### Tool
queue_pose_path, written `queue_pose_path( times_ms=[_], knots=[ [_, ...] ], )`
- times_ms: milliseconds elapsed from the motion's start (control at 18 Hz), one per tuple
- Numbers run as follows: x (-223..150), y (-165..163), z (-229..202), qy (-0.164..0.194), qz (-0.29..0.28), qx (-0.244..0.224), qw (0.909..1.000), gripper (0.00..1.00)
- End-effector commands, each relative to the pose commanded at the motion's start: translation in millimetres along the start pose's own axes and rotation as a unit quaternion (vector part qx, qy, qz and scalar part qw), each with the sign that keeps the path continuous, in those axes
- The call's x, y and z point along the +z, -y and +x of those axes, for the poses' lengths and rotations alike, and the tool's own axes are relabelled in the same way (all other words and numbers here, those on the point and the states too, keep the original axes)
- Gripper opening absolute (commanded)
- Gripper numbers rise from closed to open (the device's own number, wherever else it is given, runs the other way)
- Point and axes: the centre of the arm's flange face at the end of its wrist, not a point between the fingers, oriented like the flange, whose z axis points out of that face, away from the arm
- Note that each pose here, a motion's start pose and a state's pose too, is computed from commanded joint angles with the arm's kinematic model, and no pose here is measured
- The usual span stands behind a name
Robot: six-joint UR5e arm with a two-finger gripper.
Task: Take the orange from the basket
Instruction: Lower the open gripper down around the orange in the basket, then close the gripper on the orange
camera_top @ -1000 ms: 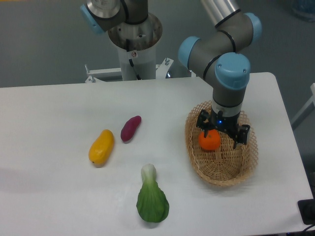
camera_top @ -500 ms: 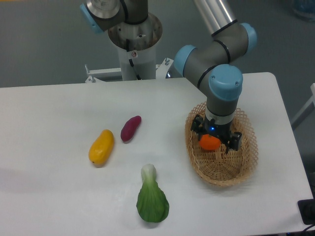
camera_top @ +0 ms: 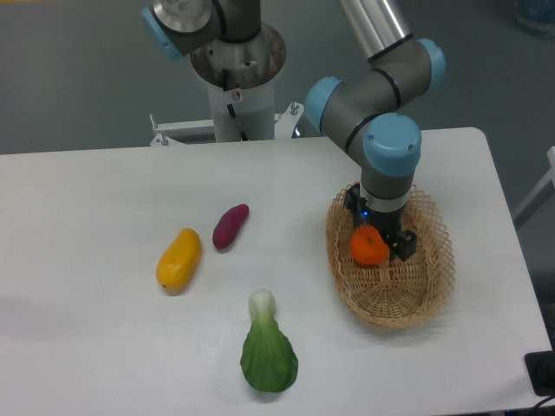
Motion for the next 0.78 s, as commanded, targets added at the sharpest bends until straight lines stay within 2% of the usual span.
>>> queue_pose_path(
  times_ms=[333,778],
  knots=[
    [12.4,5.6,4.7,-0.011,0.0,-0.008,0.9999,1.0],
    [26.0,6.8,6.8,0.005,-0.002,-0.01,0.9999,1.0]
  ],
)
